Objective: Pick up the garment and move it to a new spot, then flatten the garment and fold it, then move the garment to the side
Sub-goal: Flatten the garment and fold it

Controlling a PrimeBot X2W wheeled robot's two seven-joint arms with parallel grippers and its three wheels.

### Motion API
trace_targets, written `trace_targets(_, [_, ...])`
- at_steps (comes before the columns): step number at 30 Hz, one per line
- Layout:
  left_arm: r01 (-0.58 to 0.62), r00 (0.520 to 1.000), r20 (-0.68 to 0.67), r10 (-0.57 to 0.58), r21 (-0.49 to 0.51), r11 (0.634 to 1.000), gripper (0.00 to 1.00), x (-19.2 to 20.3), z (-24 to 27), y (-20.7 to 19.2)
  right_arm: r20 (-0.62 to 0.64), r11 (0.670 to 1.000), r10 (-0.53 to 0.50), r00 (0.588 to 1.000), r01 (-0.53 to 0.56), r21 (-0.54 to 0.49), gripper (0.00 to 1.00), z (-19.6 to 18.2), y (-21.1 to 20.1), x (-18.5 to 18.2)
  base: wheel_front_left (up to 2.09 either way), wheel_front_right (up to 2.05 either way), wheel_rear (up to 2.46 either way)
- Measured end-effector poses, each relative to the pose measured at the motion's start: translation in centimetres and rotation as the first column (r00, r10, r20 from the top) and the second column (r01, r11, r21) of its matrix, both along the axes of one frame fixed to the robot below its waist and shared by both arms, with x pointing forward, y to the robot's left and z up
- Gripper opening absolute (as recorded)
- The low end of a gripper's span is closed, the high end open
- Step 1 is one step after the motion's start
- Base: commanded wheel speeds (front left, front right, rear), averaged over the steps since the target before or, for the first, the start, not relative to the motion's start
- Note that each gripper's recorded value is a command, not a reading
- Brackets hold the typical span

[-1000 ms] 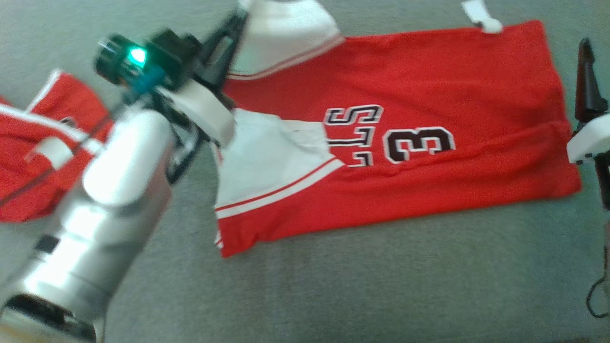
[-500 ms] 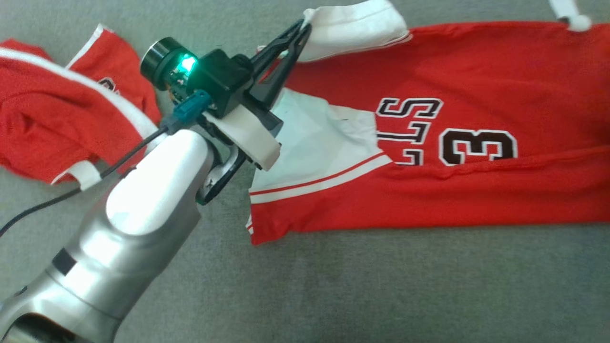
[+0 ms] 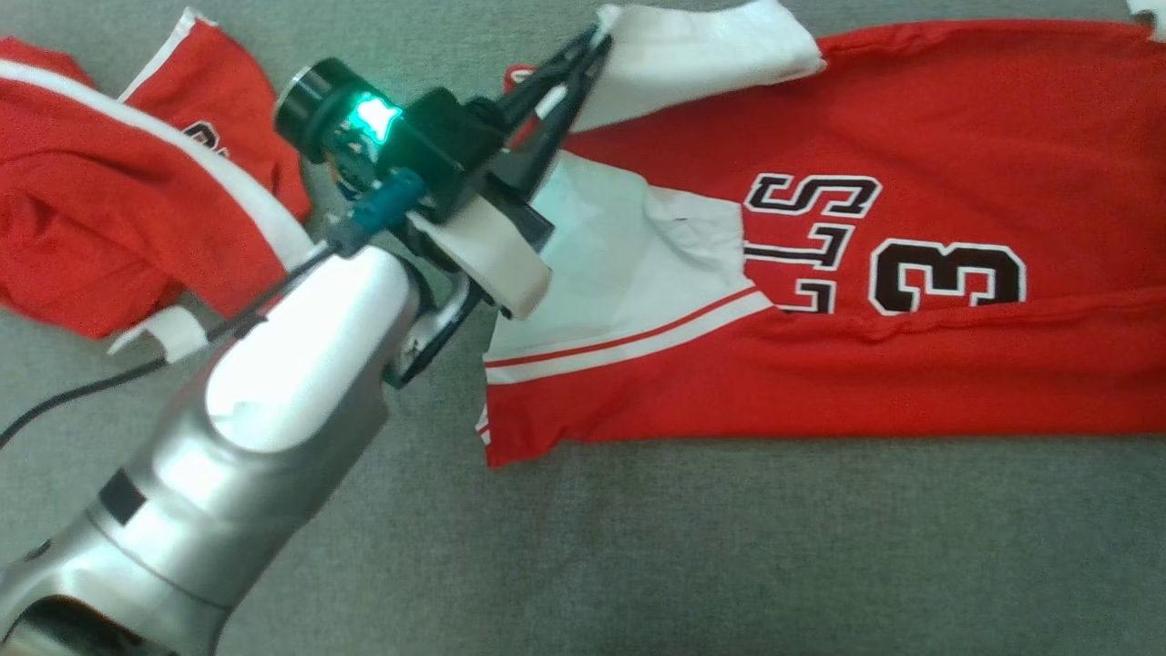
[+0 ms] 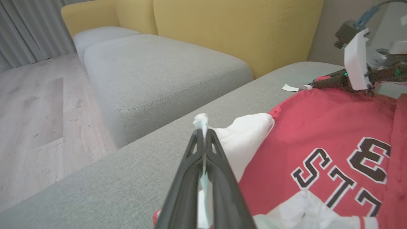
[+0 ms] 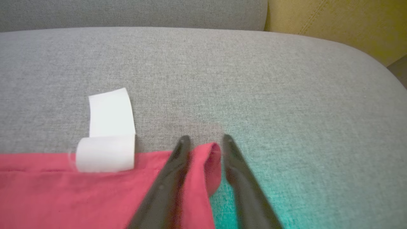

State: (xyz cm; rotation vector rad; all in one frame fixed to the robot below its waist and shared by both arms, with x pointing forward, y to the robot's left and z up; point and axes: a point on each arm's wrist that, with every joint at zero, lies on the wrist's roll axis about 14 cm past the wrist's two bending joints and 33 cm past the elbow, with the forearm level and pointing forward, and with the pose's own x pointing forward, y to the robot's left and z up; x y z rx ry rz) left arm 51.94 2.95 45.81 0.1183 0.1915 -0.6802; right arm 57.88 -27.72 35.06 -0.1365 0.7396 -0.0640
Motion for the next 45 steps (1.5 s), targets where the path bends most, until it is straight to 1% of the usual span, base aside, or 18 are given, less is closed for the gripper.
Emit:
trace_targets(3, [-0.032, 0.999, 0.006, 0.033, -0.014, 0.999, 0.0, 0.7, 0.5, 0.5, 0.022, 1.0, -0.001, 1.0, 0.0, 0.014, 0.0, 0.5, 0.1, -0.2, 0.0, 0.0, 0.0])
trace_targets(5, [-0.052, 0.999, 0.017, 0.052, -0.004, 0.999, 0.0, 1.3, 0.8, 1.0, 0.048, 0.999, -0.012, 0.999, 0.011, 0.032, 0.0, 0.9, 0.0, -0.4, 0.0, 0.0, 0.0])
trace_targets(8, [-0.095, 0.994, 0.045, 0.095, -0.002, 0.995, 0.0, 2.7, 1.9, 2.0, 0.116, 0.998, -0.018, 0.993, 0.012, 0.056, 0.0, 2.4, 0.0, -0.3, 0.0, 0.0, 0.0])
trace_targets(11, [-0.126, 0.989, 0.079, 0.127, -0.015, 0.992, 0.0, 4.4, 3.5, 2.6, 0.202, 0.996, -0.037, 0.979, 0.019, 0.09, 0.0, 4.8, -0.2, 0.3, 0.0, 0.0, 0.0])
trace_targets(14, [-0.16, 0.981, 0.112, 0.161, -0.02, 0.987, 0.0, 6.3, 5.1, 3.0, 0.307, 0.991, -0.066, 0.949, 0.025, 0.134, 0.0, 7.9, -0.4, 1.3, 0.0, 0.0, 0.0])
trace_targets(18, [-0.183, 0.969, 0.166, 0.185, -0.032, 0.983, 0.0, 8.8, 7.4, 3.1, 0.423, 0.981, -0.105, 0.9, 0.025, 0.19, 0.0, 11.2, -0.8, 2.5, 0.0, 0.0, 0.0])
trace_targets(22, [-0.19, 0.954, 0.227, 0.195, -0.045, 0.981, 0.0, 10.5, 9.3, 2.6, 0.503, 0.976, -0.132, 0.854, 0.022, 0.218, 0.0, 13.1, -1.2, 2.8, 0.0, 0.0, 0.0])
trace_targets(25, [-0.194, 0.944, 0.262, 0.199, -0.043, 0.98, 0.0, 11.0, 10.0, 2.5, 0.526, 0.969, -0.148, 0.837, 0.017, 0.246, 0.0, 13.7, -1.0, 2.8, 0.0, 0.0, 0.0])
trace_targets(29, [-0.193, 0.945, 0.262, 0.197, -0.04, 0.98, 0.0, 10.8, 9.4, 2.5, 0.523, 0.968, -0.121, 0.843, -0.016, 0.25, 0.0, 13.5, 0.2, 2.9, 0.0, 0.0, 0.0])
trace_targets(32, [-0.185, 0.948, 0.257, 0.186, -0.028, 0.982, 0.0, 10.1, 8.8, 2.7, 0.52, 0.962, -0.129, 0.844, -0.02, 0.272, 0.0, 13.5, 0.2, 2.6, 0.0, 0.0, 0.0])
trace_targets(34, [-0.18, 0.952, 0.248, 0.18, -0.023, 0.983, 0.0, 9.4, 8.2, 2.9, 0.508, 0.959, -0.127, 0.852, -0.025, 0.282, 0.0, 13.1, 0.3, 2.1, 0.0, 0.0, 0.0])
trace_targets(39, [-0.145, 0.972, 0.187, 0.14, 0.015, 0.989, 0.0, 6.3, 5.7, 3.1, 0.431, 0.957, -0.105, 0.896, -0.027, 0.289, 0.0, 10.9, 0.2, -0.4, 0.0, 0.0, 0.0])
trace_targets(42, [-0.125, 0.982, 0.144, 0.118, 0.038, 0.991, 0.0, 4.3, 4.6, 3.1, 0.392, 0.956, -0.083, 0.916, -0.037, 0.29, 0.0, 10.3, 0.2, -1.8, 0.0, 0.0, 0.0])
trace_targets(43, [-0.106, 0.989, 0.115, 0.097, 0.074, 0.992, 0.0, 2.9, 3.9, 3.3, 0.36, 0.955, -0.065, 0.931, -0.046, 0.292, 0.0, 10.0, 0.3, -2.7, 0.0, 0.0, 0.0])
trace_targets(45, [-0.089, 0.994, 0.072, 0.081, 0.106, 0.99, 0.0, 1.5, 3.1, 3.6, 0.324, 0.957, -0.039, 0.945, -0.058, 0.284, 0.0, 9.4, 0.5, -3.7, 0.0, 0.0, 0.0])
